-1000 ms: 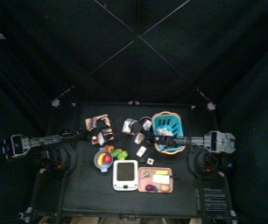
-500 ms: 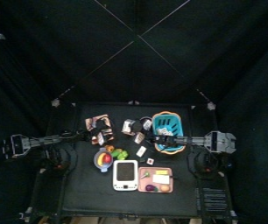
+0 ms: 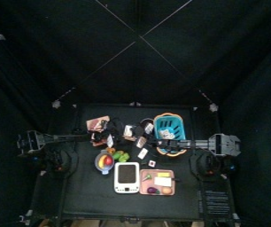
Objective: Pull out sharpener
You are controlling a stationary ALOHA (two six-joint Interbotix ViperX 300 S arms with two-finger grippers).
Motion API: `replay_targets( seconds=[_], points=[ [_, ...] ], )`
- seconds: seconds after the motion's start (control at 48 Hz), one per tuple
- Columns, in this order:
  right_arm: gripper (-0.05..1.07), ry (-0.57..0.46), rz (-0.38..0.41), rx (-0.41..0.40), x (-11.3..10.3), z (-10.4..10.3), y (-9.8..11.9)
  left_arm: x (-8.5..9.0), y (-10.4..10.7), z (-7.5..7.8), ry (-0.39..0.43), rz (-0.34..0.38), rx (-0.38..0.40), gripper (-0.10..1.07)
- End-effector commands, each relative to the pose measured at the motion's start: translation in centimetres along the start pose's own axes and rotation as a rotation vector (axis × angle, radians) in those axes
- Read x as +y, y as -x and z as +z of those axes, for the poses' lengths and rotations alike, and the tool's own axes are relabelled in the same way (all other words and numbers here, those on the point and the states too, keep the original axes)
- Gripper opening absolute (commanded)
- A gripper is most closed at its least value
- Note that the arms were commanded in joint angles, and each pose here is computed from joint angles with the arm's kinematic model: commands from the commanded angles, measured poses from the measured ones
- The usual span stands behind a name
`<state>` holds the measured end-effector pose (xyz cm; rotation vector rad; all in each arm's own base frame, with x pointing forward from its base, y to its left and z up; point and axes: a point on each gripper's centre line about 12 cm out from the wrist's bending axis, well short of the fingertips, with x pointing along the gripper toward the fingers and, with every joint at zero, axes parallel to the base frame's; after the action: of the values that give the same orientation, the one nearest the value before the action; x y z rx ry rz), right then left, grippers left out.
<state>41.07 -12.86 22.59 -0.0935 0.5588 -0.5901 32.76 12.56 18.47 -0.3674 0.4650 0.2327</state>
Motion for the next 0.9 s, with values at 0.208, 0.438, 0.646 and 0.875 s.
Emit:
replay_targets(
  seconds=[0.208,0.438,0.646,0.875],
  points=[
    [0.56,-0.019,0.005,0.0,0.1,0.2,0.0,2.7,-2.3,0.8,0.111,0.013,-0.119,0.44],
    [0.56,-0.013,0.014,-0.005,0.5,0.3,0.2,3.9,-2.6,0.2,0.152,0.093,-0.145,0.44],
    [0.56,-0.015,0.017,-0.03,0.7,1.3,0.3,4.1,-2.6,0.1,0.161,0.12,-0.12,0.44],
    [0.56,-0.013,0.028,-0.06,1.2,2.5,0.6,4.1,-2.5,0.0,0.163,0.123,-0.117,0.44]
  ],
)
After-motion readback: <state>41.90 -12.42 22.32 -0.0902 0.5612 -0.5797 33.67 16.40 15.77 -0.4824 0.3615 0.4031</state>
